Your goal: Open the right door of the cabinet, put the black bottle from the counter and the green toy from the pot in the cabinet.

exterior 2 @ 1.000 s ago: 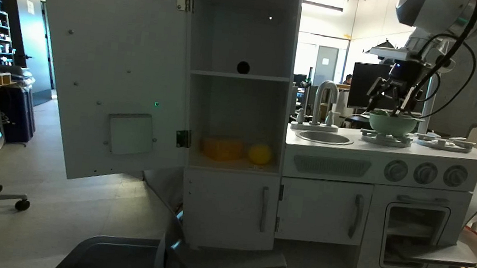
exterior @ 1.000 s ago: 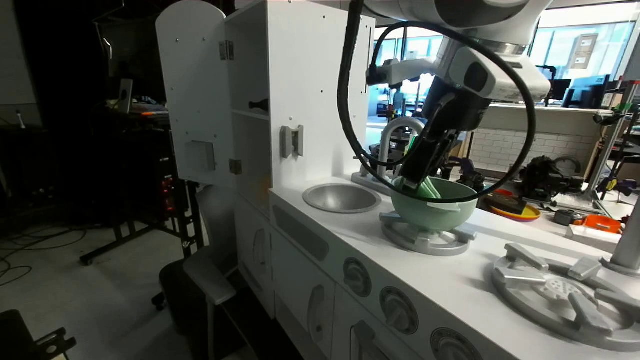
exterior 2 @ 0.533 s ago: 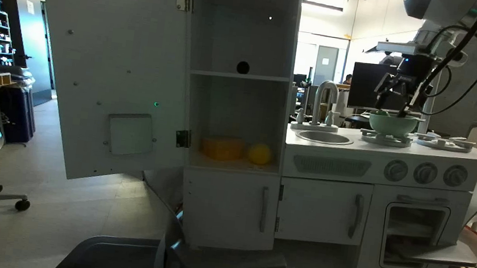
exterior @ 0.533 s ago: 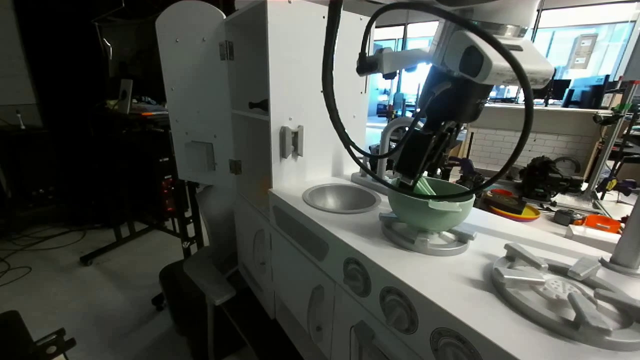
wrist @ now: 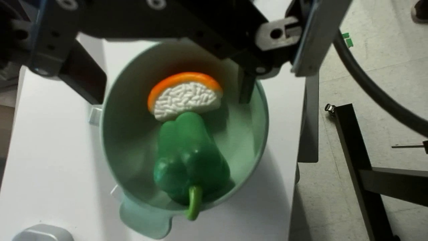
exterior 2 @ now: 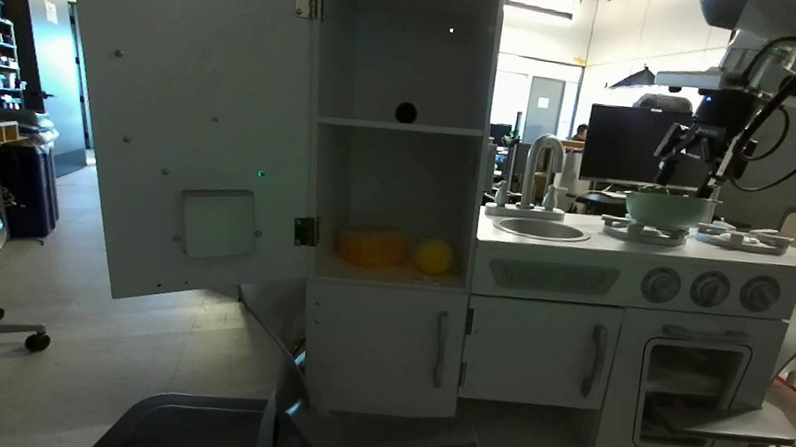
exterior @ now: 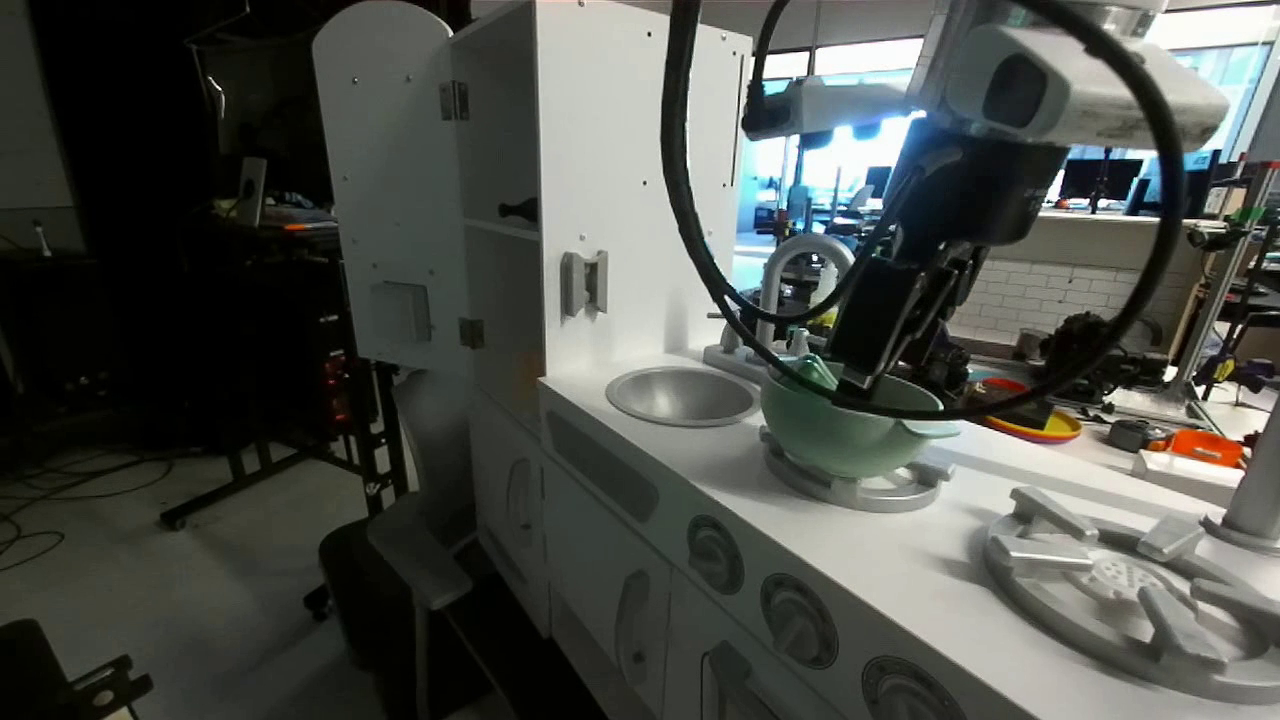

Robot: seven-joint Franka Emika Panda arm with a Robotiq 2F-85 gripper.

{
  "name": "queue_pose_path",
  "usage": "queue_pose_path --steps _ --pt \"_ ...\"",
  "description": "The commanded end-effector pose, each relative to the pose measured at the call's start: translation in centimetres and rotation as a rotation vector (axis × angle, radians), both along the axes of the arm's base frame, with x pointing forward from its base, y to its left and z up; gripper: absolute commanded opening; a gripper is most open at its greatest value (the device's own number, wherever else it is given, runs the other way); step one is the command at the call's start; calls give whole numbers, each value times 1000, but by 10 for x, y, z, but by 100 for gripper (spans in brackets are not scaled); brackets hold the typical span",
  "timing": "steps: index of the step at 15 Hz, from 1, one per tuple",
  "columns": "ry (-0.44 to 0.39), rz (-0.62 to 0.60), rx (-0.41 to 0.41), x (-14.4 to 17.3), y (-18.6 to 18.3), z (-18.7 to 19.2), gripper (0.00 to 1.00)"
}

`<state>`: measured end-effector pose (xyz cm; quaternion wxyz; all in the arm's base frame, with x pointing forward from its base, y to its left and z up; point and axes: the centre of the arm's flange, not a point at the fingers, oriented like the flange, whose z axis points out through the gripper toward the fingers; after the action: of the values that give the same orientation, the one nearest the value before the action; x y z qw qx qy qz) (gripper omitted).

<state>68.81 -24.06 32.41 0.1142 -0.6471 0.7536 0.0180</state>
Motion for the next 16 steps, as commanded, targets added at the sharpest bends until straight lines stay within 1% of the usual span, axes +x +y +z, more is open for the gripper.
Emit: queue_pose_path --steps 1,2,4,5,6,7,8,9,10,12,13,14,15,16 --pt "17 2 -23 -8 3 21 100" --pt "16 12 -18 -4 -5 10 100" --pt "23 34 -27 0 3 24 100" --pt "22 52 -27 3 -5 12 100" --pt "24 58 -28 5 -4 14 100" --pt "29 81 -34 6 6 28 100" --pt "34 98 -30 9 1 16 100" --pt "41 113 -22 13 1 11 100" --pt "46 129 -22 14 13 25 100" --pt "56 159 -8 21 10 6 100" --pt "64 167 -11 21 23 21 100" --pt "71 176 -8 23 27 19 100" --pt "71 186 1 27 19 1 100" --pt "77 191 -2 28 27 10 100"
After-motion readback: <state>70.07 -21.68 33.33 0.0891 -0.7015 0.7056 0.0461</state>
